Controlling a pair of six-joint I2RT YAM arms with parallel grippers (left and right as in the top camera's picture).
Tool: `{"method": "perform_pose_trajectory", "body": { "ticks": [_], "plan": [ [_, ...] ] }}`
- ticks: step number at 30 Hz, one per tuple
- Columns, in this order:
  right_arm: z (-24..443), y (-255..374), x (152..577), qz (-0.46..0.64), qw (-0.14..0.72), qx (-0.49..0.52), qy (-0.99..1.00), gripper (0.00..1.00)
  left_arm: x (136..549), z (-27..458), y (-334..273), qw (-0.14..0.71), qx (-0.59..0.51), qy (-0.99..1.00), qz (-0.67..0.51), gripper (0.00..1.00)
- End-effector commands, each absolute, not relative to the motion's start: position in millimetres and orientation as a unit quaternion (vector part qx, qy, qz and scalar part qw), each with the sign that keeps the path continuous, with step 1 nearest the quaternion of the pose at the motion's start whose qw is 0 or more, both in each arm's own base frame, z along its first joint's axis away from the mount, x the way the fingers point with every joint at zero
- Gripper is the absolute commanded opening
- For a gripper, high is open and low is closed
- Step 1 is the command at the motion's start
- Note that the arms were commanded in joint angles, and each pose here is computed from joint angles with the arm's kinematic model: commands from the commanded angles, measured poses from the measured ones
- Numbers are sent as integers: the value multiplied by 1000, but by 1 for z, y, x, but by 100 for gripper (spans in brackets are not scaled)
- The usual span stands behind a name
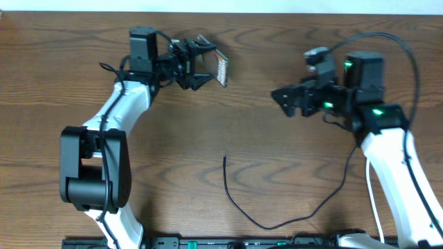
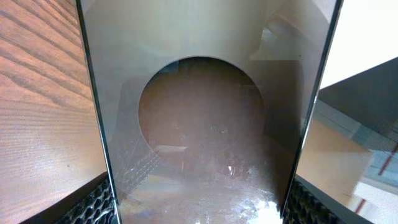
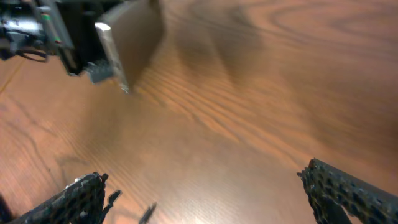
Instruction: Plug charger to phone and switch on socket
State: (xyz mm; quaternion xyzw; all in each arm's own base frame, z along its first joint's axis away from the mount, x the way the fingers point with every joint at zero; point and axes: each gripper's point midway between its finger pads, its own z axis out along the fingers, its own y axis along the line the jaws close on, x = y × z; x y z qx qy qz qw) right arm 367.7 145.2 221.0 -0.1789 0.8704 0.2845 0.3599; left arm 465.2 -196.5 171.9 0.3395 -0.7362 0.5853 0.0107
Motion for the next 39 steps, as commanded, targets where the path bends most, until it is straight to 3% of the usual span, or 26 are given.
{"method": "perform_pose_trajectory", "body": {
  "ticks": [1,5,6,7,17,25,39],
  "plan": [
    [228,168,374,321,368,-209,847,99,474,188,-205,-43,319,-745,585,7],
    [227,191,381,351,375,-240,824,98,472,187,-218,-48,316,-750,580,7],
    [225,193,384,349,377,-242,823,90,471,187,-221,-46,313,-751,580,7],
    [224,195,386,350,379,-244,821,89,470,186,-224,-47,313,-752,578,7],
    [188,210,413,314,379,-232,839,89,460,199,-259,-33,290,-746,599,7],
    [197,202,433,293,415,-195,839,84,448,203,-277,1,288,-741,606,7],
    [206,222,430,316,420,-190,829,81,438,208,-291,34,292,-733,613,7]
  ]
}}
